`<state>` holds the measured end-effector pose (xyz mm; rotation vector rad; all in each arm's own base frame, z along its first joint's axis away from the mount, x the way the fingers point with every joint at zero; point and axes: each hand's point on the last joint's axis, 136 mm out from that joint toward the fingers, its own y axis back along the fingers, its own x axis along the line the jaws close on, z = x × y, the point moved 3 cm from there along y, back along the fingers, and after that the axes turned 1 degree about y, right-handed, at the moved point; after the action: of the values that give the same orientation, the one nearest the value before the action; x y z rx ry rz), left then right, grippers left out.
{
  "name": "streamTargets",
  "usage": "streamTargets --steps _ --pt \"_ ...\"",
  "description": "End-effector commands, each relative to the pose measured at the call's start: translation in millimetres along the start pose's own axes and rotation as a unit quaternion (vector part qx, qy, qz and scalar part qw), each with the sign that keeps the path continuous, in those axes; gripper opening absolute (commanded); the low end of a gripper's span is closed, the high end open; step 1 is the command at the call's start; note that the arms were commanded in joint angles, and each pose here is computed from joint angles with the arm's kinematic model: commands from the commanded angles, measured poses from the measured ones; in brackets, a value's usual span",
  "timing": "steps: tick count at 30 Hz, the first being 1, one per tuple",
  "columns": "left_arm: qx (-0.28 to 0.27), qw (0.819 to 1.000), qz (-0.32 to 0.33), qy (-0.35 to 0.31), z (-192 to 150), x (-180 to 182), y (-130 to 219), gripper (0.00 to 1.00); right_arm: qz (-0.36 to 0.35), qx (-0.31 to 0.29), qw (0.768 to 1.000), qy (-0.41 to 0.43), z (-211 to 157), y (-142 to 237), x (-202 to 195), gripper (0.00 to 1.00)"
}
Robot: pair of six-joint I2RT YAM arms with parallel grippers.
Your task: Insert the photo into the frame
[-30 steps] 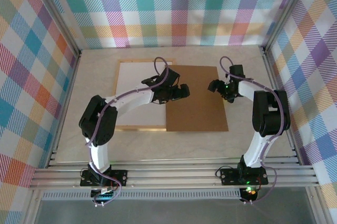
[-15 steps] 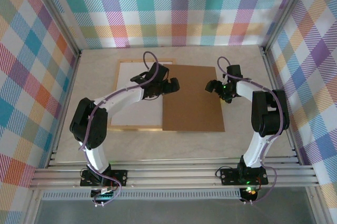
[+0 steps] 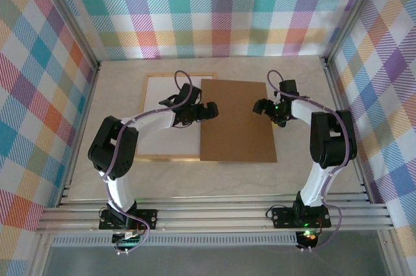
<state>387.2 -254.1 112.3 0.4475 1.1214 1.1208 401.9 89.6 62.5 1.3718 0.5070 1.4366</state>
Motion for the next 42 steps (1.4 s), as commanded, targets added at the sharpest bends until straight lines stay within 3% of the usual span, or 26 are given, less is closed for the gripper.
streamTargets --steps 1,16,21,27,33,42 --pt "0.004 0.999 -0.035 0.001 -1 -9 -9 1.00 0.021 0.121 0.992 -0.029 -58 -25 1 0.94" --pt "0.022 0.997 -0.072 0.004 -7 -18 -22 0.99 0.027 0.123 0.992 -0.030 -58 -26 2 0.94" --pt "0.024 0.993 -0.114 -0.002 -3 -37 -9 0.92 0.027 0.124 0.991 -0.031 -58 -28 1 0.94" --pt "-0.002 0.988 -0.156 -0.017 11 -62 31 0.87 0.025 0.126 0.991 -0.033 -58 -31 0 0.94" --pt "-0.024 0.974 -0.221 -0.033 19 -93 66 0.74 0.027 0.127 0.991 -0.035 -58 -34 0 0.94" --pt "0.001 0.958 -0.284 -0.027 20 -120 58 0.60 0.031 0.126 0.991 -0.034 -58 -34 1 0.94"
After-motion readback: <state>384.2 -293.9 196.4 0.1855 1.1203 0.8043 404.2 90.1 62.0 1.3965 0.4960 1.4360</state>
